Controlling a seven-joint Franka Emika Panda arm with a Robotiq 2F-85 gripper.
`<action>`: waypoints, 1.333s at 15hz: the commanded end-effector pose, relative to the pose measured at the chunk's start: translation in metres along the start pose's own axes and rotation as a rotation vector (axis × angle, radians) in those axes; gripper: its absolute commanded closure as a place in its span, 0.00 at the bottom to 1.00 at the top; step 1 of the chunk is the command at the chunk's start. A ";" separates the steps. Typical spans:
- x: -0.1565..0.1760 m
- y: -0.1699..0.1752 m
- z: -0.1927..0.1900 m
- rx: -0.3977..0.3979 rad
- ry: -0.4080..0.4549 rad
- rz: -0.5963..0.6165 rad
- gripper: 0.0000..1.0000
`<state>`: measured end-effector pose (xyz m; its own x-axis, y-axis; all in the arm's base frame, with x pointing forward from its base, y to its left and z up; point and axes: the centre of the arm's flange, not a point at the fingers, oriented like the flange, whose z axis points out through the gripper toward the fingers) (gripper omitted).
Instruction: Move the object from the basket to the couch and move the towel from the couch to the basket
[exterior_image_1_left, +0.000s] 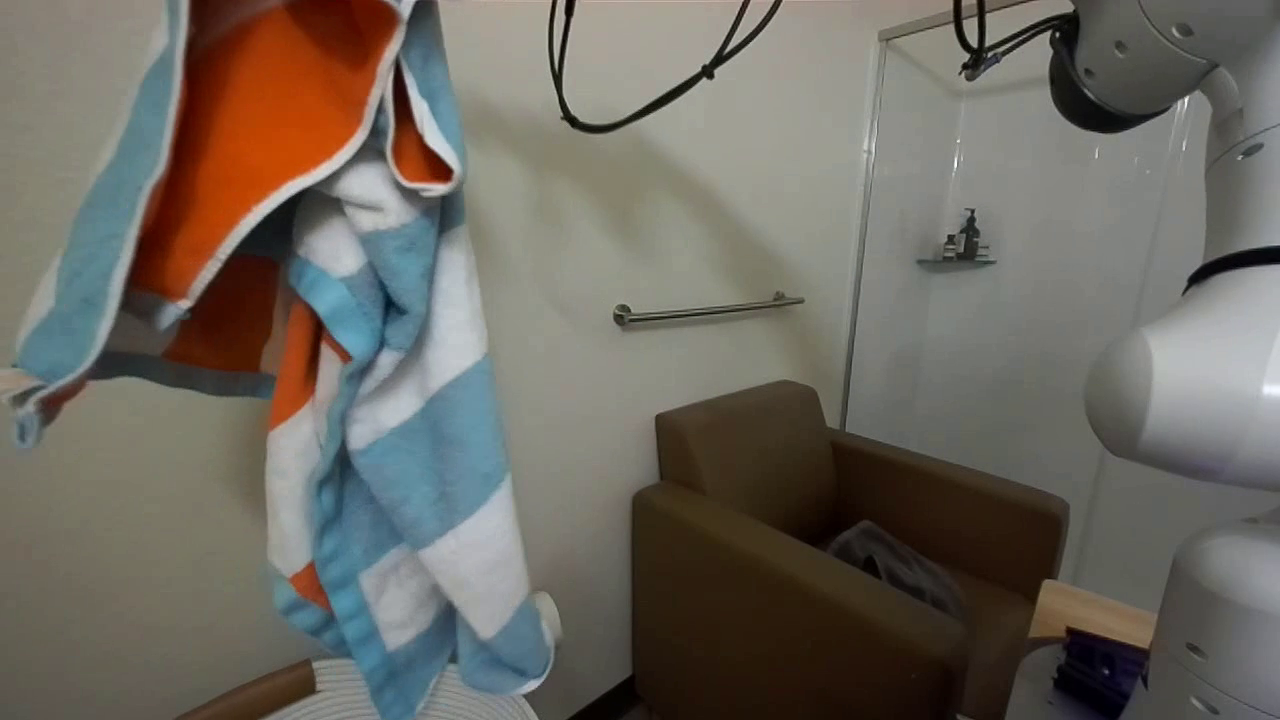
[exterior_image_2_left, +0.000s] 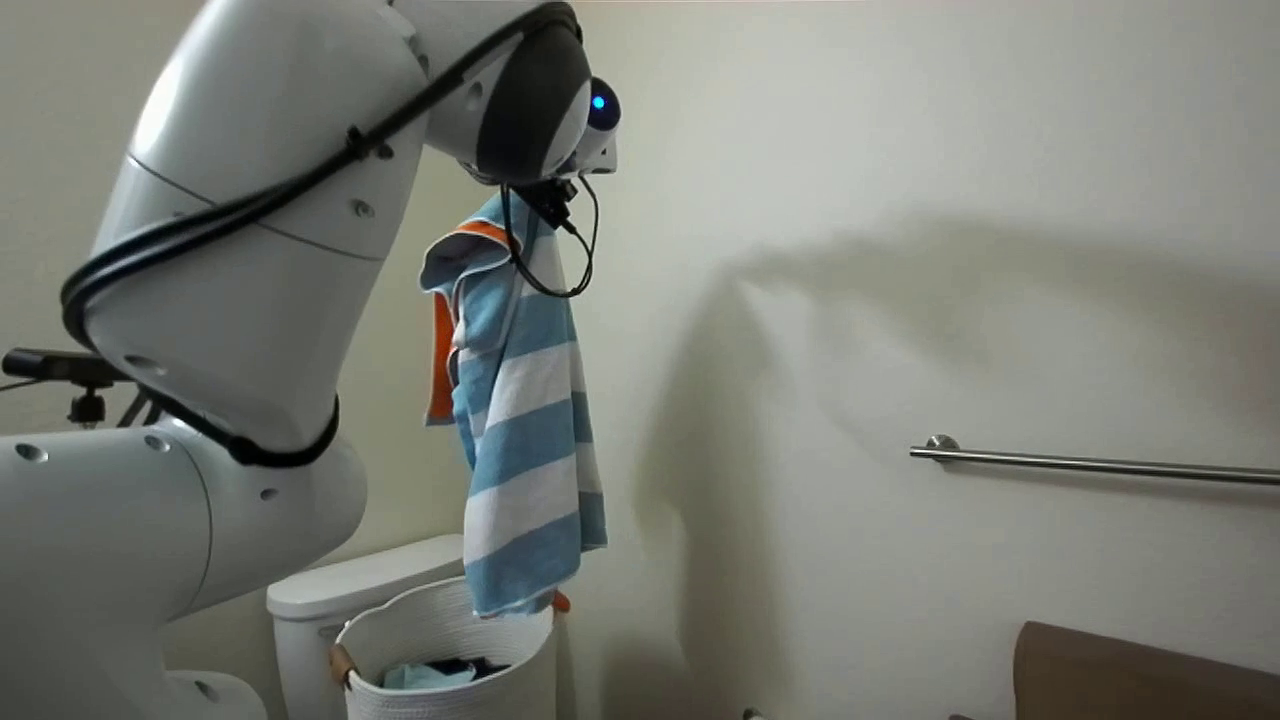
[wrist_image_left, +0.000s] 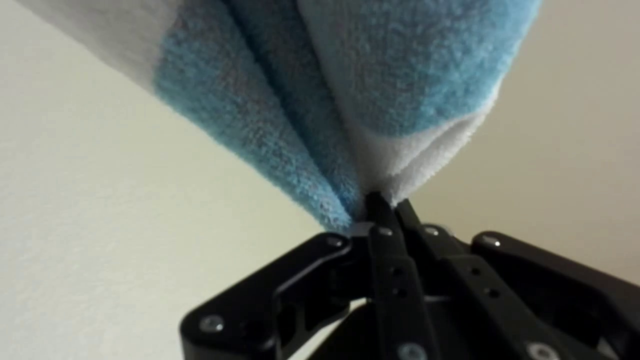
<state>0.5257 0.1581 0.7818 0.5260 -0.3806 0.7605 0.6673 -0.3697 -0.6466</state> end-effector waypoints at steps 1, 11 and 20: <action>-0.015 -0.037 -0.011 0.103 -0.023 -0.031 0.98; -0.039 -0.025 0.058 0.369 -0.104 -0.128 0.98; -0.039 0.025 0.078 0.534 -0.103 0.046 0.98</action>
<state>0.5561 0.2452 0.7394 0.5474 -0.2533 0.7976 0.8277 0.0226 -0.5608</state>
